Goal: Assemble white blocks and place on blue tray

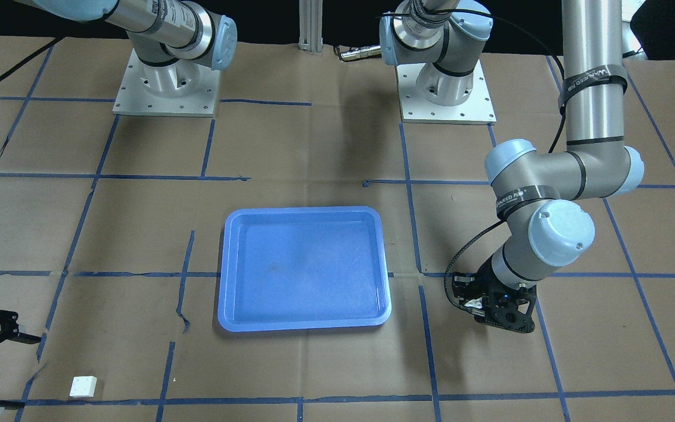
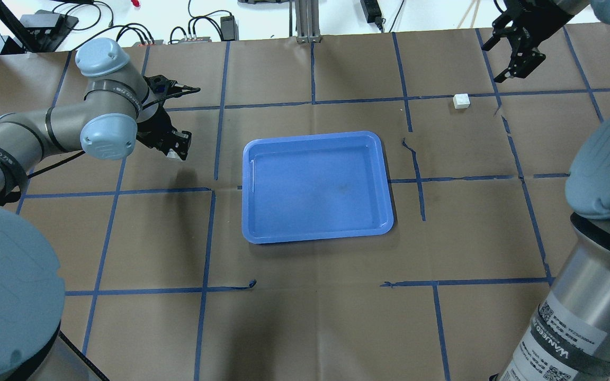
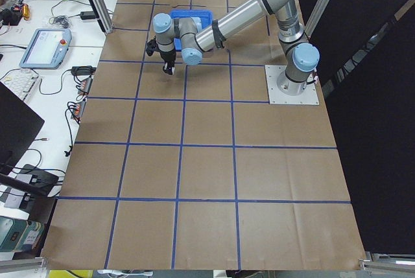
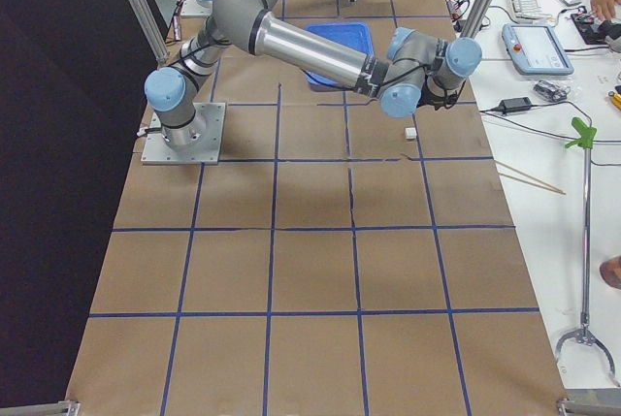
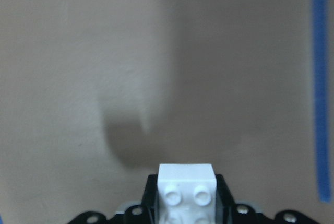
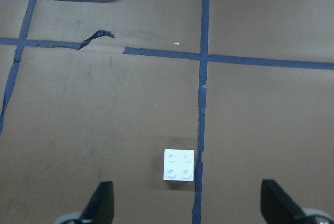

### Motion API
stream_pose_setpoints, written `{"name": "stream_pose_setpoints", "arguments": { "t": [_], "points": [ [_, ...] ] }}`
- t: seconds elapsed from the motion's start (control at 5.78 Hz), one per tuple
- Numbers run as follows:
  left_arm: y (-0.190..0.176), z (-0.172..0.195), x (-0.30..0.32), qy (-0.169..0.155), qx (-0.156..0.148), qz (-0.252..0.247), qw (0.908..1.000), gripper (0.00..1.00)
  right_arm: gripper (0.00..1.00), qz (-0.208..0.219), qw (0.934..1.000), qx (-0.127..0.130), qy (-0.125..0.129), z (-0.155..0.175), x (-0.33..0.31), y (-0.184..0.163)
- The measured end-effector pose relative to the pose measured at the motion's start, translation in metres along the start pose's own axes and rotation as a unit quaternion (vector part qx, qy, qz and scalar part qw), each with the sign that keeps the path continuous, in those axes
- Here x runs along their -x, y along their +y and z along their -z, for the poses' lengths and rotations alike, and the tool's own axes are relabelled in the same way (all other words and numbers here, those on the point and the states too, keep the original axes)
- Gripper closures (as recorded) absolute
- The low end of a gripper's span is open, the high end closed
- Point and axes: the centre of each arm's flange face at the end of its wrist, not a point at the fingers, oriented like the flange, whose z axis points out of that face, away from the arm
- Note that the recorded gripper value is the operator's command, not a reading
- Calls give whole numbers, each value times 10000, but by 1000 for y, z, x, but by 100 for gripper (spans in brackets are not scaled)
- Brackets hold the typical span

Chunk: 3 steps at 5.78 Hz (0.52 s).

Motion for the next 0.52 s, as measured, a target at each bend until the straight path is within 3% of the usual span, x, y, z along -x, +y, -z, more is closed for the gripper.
{"name": "stream_pose_setpoints", "arguments": {
  "t": [0.17,0.35,0.52],
  "points": [
    [-8,15,-46,-47,-94,-840,9964,77,0,-84,9996,-262,51,-23,-5,18],
    [-10,22,-106,-78,-104,-1811,9834,74,0,-145,9988,-458,91,-44,-6,38],
    [-6,23,-160,-78,-61,-2770,9608,72,0,-172,9980,-608,89,-64,-3,52]
  ]
}}
